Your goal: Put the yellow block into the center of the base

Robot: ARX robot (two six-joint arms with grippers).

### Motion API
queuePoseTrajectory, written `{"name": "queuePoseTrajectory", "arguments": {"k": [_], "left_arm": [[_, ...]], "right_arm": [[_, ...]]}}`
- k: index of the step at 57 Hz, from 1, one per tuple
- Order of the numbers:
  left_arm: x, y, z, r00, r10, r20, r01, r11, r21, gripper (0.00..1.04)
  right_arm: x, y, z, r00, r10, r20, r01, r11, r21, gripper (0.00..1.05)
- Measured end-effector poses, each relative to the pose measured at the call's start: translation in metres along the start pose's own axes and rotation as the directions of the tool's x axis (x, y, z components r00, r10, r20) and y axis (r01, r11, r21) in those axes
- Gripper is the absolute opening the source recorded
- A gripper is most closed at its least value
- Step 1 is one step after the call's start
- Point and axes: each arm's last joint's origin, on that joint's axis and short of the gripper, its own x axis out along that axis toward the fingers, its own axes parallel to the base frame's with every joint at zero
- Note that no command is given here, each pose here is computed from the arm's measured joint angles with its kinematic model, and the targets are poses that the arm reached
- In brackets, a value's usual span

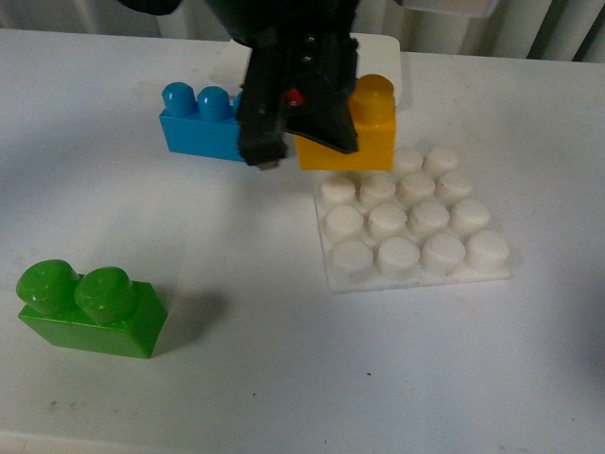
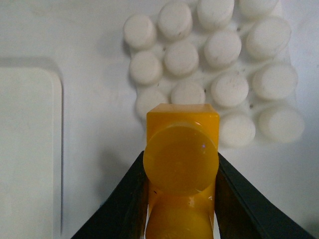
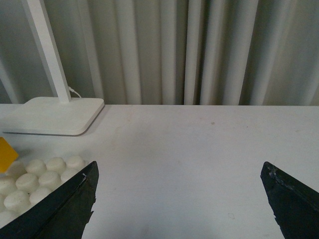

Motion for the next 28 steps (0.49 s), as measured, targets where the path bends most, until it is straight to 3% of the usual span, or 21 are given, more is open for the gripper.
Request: {"name": "queuePoseTrajectory", "arguments": {"k": [28], "left_arm": [[0.041, 0.012, 0.029, 0.999, -0.051, -0.016, 0.051, 0.999, 0.016, 0.32]], "right_arm": [[0.000, 0.000, 0.000, 1.000, 0.000, 0.000, 0.000, 1.000, 0.000, 0.96]]}}
